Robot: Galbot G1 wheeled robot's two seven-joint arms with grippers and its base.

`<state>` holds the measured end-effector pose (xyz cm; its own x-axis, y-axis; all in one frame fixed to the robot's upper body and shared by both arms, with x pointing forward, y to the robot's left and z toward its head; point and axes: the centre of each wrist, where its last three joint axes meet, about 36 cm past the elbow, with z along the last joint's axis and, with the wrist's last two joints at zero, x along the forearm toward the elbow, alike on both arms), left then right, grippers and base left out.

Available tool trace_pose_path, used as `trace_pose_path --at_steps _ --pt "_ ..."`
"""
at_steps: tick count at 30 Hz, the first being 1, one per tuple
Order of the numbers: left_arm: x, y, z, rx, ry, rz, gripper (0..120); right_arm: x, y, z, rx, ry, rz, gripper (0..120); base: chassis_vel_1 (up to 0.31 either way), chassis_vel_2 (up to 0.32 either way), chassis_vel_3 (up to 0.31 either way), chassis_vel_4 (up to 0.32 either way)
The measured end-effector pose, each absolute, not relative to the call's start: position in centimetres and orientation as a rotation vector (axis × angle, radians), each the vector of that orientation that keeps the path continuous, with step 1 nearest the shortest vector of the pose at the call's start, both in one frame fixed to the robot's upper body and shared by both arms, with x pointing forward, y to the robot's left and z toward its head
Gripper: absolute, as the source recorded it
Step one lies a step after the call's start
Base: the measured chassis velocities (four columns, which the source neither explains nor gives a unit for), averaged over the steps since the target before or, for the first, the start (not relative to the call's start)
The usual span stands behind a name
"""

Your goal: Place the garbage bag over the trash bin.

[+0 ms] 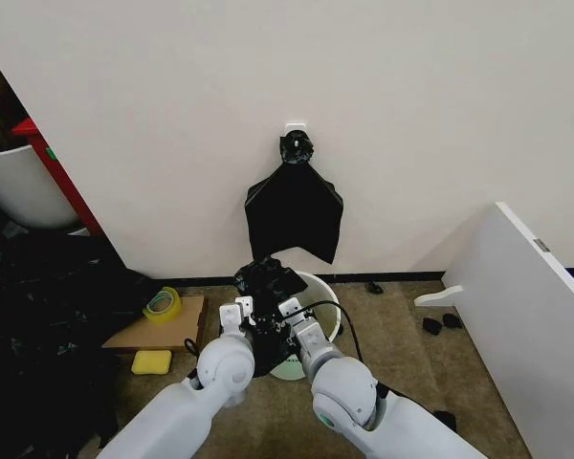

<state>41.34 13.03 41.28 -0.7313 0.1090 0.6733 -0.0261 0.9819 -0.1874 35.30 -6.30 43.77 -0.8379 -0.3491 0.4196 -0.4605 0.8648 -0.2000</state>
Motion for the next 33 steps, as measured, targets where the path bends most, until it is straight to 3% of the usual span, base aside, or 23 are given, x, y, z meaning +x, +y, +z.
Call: trace_pose_path --at_steps 9,19,27,30,33 --pt "42.5 12.9 41.1 -0.030 -2.335 0.271 77 35.5 -6.3 43.8 0.600 -2.667 0.414 0 0.000 0.000 0.000 0.000" --pt "43.0 13.0 41.0 0.000 -2.295 0.261 45 35.7 -6.5 43.7 0.594 -2.671 0.411 0 0.000 0.000 0.000 0.000" --pt "43.2 13.3 40.9 0.046 -2.288 0.286 10 35.6 -6.6 43.6 0.591 -2.673 0.409 0 0.000 0.000 0.000 0.000" --pt "43.1 13.5 40.9 0.058 -2.294 0.313 1 35.6 -6.7 43.6 0.590 -2.673 0.407 0 0.000 0.000 0.000 0.000" --pt "42.9 13.9 40.8 0.069 -2.305 0.339 1 35.5 -6.8 43.7 0.587 -2.675 0.404 0 0.000 0.000 0.000 0.000"
